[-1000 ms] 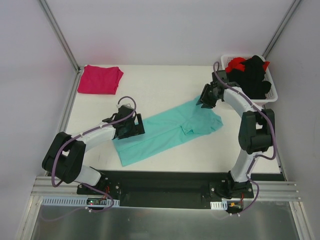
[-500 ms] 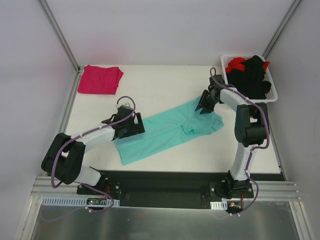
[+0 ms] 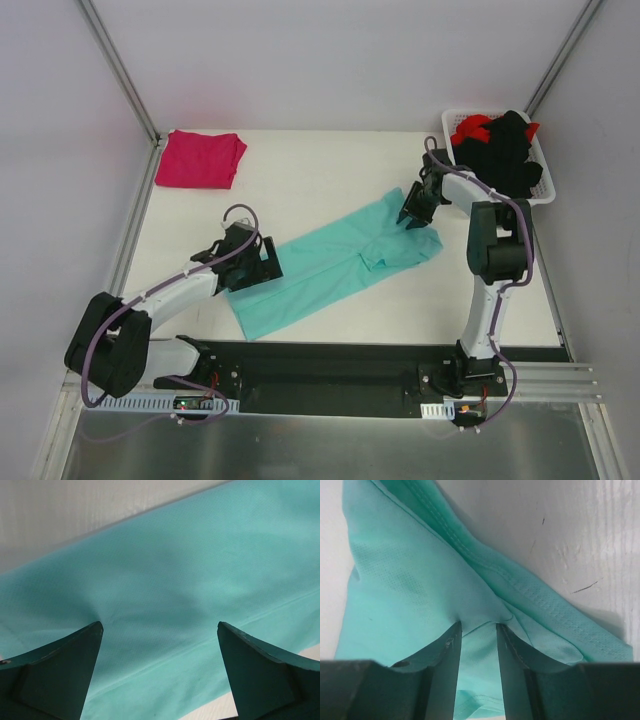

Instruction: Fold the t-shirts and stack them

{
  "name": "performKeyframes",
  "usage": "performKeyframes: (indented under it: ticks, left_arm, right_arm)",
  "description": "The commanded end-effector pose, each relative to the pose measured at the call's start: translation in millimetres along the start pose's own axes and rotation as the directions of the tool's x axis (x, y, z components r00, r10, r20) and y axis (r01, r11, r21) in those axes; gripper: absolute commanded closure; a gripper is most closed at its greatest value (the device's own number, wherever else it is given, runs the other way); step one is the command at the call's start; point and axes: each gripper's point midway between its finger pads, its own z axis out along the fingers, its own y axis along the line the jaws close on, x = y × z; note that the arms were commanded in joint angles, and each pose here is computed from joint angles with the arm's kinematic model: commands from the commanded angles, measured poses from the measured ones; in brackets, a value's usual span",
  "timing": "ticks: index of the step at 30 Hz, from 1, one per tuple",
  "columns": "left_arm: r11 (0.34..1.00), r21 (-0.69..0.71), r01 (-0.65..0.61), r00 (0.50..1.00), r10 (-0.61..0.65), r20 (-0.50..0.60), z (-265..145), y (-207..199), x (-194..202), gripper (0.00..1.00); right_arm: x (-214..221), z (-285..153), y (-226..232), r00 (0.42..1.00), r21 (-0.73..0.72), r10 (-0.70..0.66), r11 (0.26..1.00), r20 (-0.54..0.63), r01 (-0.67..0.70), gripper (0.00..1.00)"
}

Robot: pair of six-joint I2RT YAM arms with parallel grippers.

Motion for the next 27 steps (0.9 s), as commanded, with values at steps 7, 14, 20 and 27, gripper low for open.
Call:
performKeyframes:
  ticks: [7,14,20,27]
  left_arm:
    - [1.0,0.008,0.011,1.0,-0.011,-0.024,-28,-7,21,0.01]
    - [0.998,-0.032,-0.055,0.997,0.053,-0.047,-31,-16,41,0.01]
    - [0.997,-0.028,-0.076,0.995,0.074,-0.064,-30,-26,48,0.01]
    - [0.994,-0.023,-0.109,0.991,0.107,-0.083,-28,-42,59,0.01]
  right_arm:
    - [-25,-2,22,1.0,-0.045,0.002,0.999,-0.006,-0.002,0.62]
    - [-38,-4,35,1.0,-0.066,-0.013,0.998,-0.003,0.013,0.63]
    - [-45,-3,39,1.0,-0.076,-0.018,0.997,0.006,0.019,0.63]
    - [-46,-1,43,1.0,-0.081,-0.027,0.996,0.001,0.027,0.63]
